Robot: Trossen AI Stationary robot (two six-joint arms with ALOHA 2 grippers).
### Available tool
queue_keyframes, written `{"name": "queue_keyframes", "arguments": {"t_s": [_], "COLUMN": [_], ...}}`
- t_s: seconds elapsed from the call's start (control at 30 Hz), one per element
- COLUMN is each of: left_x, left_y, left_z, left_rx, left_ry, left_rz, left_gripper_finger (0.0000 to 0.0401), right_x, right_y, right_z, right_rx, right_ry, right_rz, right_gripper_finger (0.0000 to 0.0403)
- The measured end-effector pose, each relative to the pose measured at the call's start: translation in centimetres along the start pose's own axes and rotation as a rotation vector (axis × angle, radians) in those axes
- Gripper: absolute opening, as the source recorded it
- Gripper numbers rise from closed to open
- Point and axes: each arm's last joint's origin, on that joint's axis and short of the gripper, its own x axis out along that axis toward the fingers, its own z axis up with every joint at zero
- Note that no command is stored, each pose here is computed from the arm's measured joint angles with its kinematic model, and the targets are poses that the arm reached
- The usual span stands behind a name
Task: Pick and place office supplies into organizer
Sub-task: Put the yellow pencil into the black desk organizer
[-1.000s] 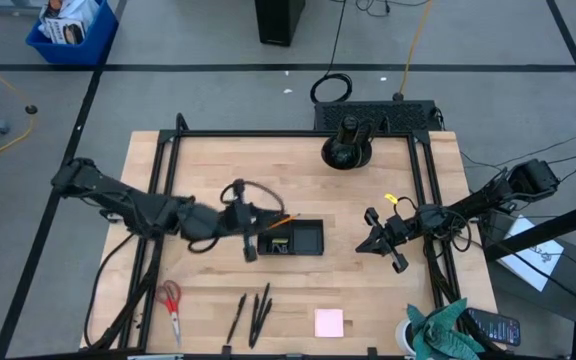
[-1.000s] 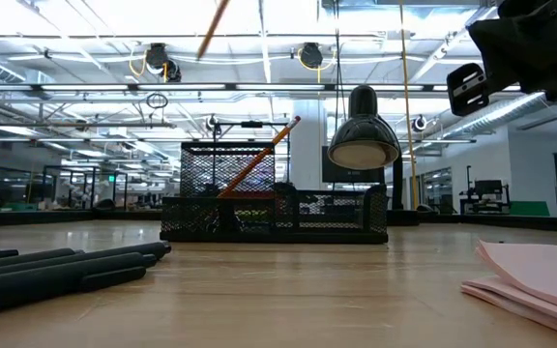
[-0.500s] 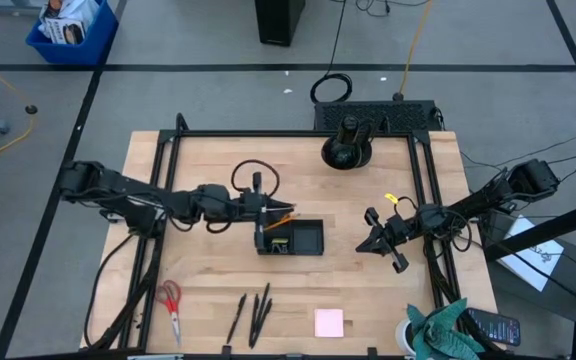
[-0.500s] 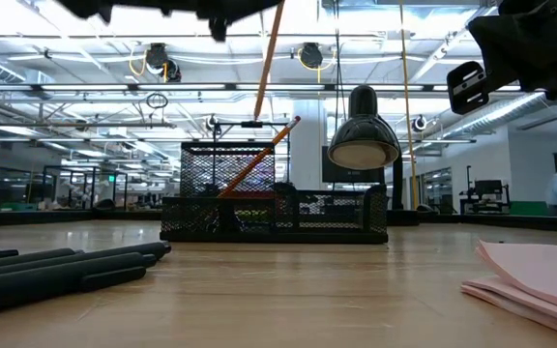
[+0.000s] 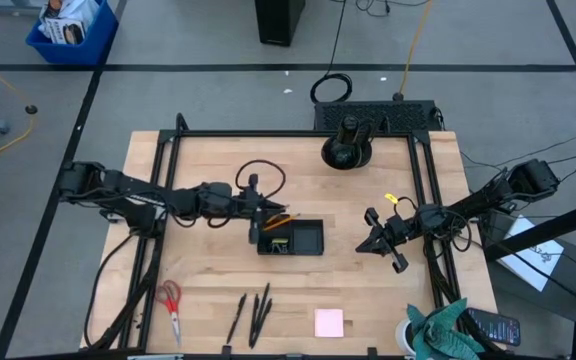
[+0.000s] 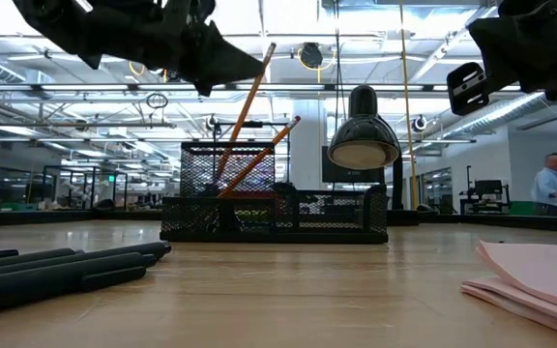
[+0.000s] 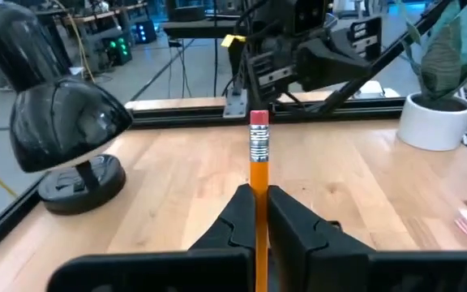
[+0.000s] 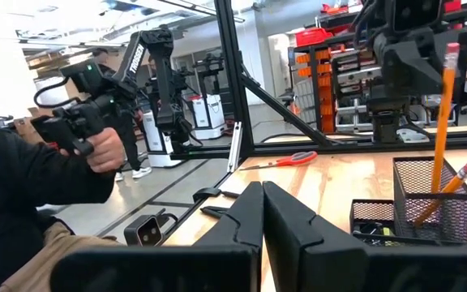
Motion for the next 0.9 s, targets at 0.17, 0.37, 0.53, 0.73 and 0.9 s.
{"name": "queue_keyframes", "arguments": {"t_s": [0.17, 0.37, 0.53, 0.73, 0.9], "left_x": [0.1, 1.0, 2.2, 2.5, 2.5], "left_y": [0.4, 0.2, 0.2, 0.6, 0.6], "left_z": [-1.1, -3.3, -5.1, -5.7, -5.7], "left_rx": [-0.025, -0.04, -0.047, -0.096, -0.096], "left_ry": [0.039, 0.096, 0.123, 0.141, 0.149], "left_rz": [-0.003, -0.009, -0.008, -0.006, -0.007], "left_gripper_finger": [0.0006, 0.0022, 0.0014, 0.0012, 0.0032], "right_x": [0.0, 0.0, 0.0, 0.0, 0.0], "right_y": [0.0, 0.0, 0.0, 0.0, 0.0], "right_z": [0.0, 0.0, 0.0, 0.0, 0.0], "right_rx": [-0.003, -0.011, -0.011, -0.012, -0.018], "right_ry": [-0.001, -0.002, -0.002, -0.001, -0.001], "right_rz": [-0.003, -0.005, -0.005, -0.006, -0.005], "right_gripper_finger": [0.0, 0.0, 0.0, 0.0, 0.0]}}
